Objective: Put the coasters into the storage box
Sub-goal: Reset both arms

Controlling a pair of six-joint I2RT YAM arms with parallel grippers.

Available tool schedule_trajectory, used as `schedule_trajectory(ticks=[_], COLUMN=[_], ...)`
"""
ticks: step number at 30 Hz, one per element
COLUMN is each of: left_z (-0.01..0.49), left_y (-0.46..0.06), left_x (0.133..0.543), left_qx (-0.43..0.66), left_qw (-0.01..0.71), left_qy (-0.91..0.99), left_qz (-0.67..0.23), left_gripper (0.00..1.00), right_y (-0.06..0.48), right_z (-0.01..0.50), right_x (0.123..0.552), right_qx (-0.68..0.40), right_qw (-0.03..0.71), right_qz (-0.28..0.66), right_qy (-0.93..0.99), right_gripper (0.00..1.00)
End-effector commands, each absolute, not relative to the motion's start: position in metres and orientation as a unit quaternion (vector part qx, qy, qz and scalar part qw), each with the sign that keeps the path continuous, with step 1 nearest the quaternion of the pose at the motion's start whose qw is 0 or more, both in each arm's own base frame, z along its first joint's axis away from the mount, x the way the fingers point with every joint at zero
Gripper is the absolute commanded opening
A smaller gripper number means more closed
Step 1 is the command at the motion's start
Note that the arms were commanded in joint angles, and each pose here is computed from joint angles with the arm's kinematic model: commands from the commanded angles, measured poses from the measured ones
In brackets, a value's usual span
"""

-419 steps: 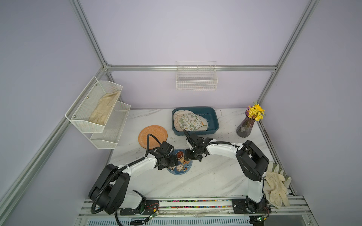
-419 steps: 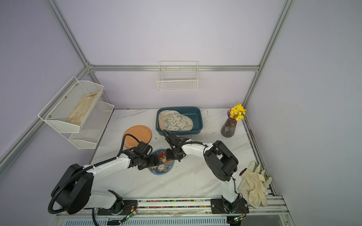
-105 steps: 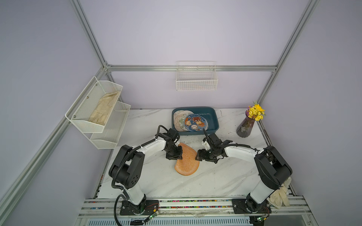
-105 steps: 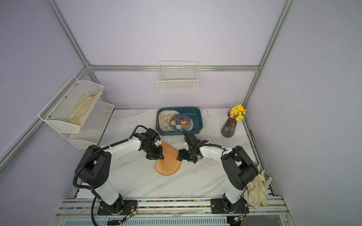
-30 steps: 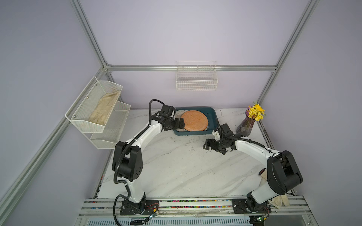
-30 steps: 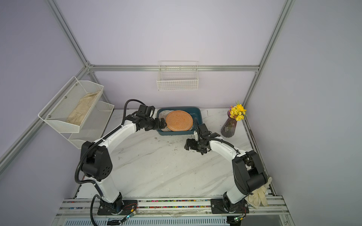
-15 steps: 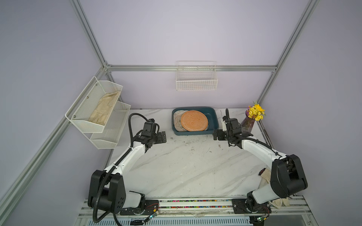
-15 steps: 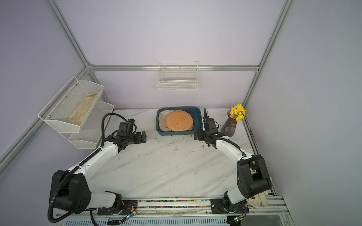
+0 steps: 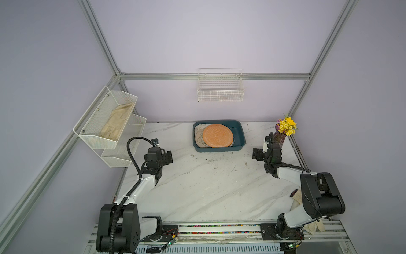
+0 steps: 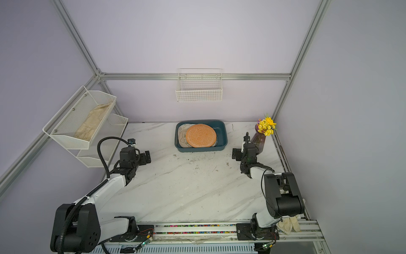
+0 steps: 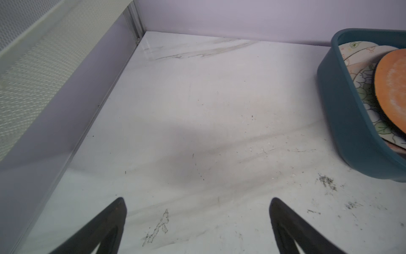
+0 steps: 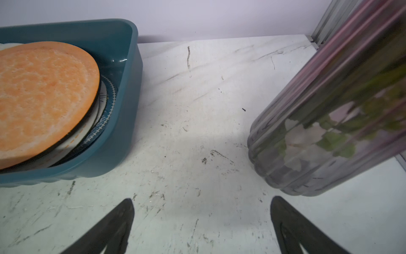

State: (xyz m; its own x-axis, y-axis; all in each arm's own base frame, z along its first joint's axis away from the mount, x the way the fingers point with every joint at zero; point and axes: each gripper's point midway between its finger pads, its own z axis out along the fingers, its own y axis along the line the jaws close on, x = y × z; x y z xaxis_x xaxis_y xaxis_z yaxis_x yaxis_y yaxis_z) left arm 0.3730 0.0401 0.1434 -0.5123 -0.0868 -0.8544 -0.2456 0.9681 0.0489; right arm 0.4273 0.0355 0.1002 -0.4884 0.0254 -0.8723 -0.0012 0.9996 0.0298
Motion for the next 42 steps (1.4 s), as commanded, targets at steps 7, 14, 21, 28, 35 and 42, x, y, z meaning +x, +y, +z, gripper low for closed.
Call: schedule_trajectory(ticks=[7, 14, 21, 28, 35, 42], left_z=[0.14, 0.138, 0.124, 0.116, 0.116, 0.112], left_y=[0.04, 0.034, 0.033, 0.035, 0.035, 0.034], left_x=[0.382, 0.394, 0.4, 0.403, 0.403, 0.404], left_qx=[-0.07, -0.058, -0.043, -0.045, -0.046, -0.042], left_qw=[0.571, 0.595, 0.602, 0.596, 0.595, 0.595], left_qy=[0.816, 0.8, 0.796, 0.801, 0.801, 0.801], left_qz=[0.058, 0.039, 0.045, 0.046, 0.047, 0.047], left_gripper=[1.0, 1.0, 1.0, 1.0, 1.0, 1.0], right_y=[0.027, 0.02, 0.016, 0.011, 0.013, 0.013], right_z=[0.115, 0.103, 0.087, 0.081, 0.08, 0.081], right_x=[0.427, 0.421, 0.421, 0.429, 0.43, 0.429], right_qx=[-0.011, 0.005, 0.01, 0.022, 0.019, 0.018], right_qw=[0.592, 0.609, 0.616, 0.598, 0.597, 0.599], right_qz=[0.013, 0.002, -0.003, -0.019, -0.014, -0.016], right_qy=[0.806, 0.793, 0.788, 0.801, 0.802, 0.8], right_gripper=[0.98, 0.97, 0.97, 0.97, 0.97, 0.97])
